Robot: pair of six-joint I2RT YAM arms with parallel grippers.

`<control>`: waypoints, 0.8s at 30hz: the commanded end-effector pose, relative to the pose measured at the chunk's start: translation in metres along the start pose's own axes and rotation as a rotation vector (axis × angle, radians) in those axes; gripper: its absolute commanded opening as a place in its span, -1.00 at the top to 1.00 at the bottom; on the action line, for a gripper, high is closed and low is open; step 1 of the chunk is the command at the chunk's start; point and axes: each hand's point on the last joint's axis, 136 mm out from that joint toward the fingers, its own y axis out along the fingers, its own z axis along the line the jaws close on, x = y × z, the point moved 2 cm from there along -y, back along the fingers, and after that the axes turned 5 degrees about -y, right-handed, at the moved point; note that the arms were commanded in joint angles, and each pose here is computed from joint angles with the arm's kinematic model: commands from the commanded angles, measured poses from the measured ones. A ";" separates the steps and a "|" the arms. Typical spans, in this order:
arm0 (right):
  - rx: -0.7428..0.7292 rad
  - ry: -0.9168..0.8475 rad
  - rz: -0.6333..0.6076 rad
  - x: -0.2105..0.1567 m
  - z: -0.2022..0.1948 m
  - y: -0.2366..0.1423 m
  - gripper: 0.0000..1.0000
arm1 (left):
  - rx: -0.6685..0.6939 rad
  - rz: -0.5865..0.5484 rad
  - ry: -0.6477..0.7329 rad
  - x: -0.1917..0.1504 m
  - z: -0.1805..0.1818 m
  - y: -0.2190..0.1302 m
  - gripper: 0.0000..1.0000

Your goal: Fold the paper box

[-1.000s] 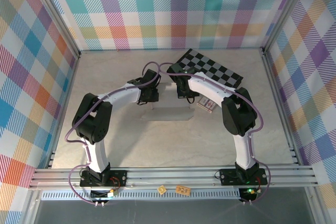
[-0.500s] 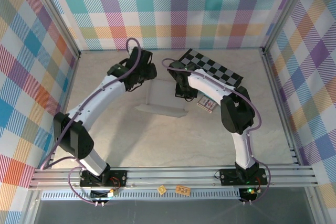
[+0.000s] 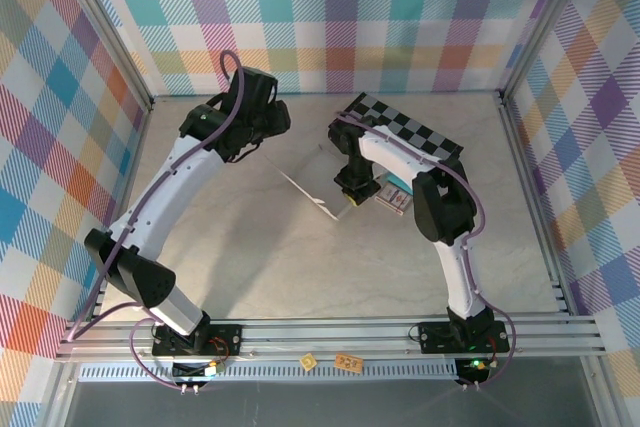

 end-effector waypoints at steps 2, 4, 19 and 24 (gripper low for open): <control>-0.007 0.302 0.222 -0.033 0.001 0.001 1.00 | -0.050 0.039 0.024 -0.004 -0.001 -0.027 -0.04; -0.002 0.374 0.278 -0.040 0.004 0.006 1.00 | -0.061 0.063 0.050 -0.010 -0.001 -0.028 -0.03; 0.033 0.522 0.376 -0.054 0.013 0.034 0.44 | 0.002 0.392 0.083 -0.069 0.018 0.001 -0.08; 0.063 0.509 0.335 -0.049 0.009 0.019 0.18 | 0.007 0.443 0.109 -0.079 0.018 0.013 -0.09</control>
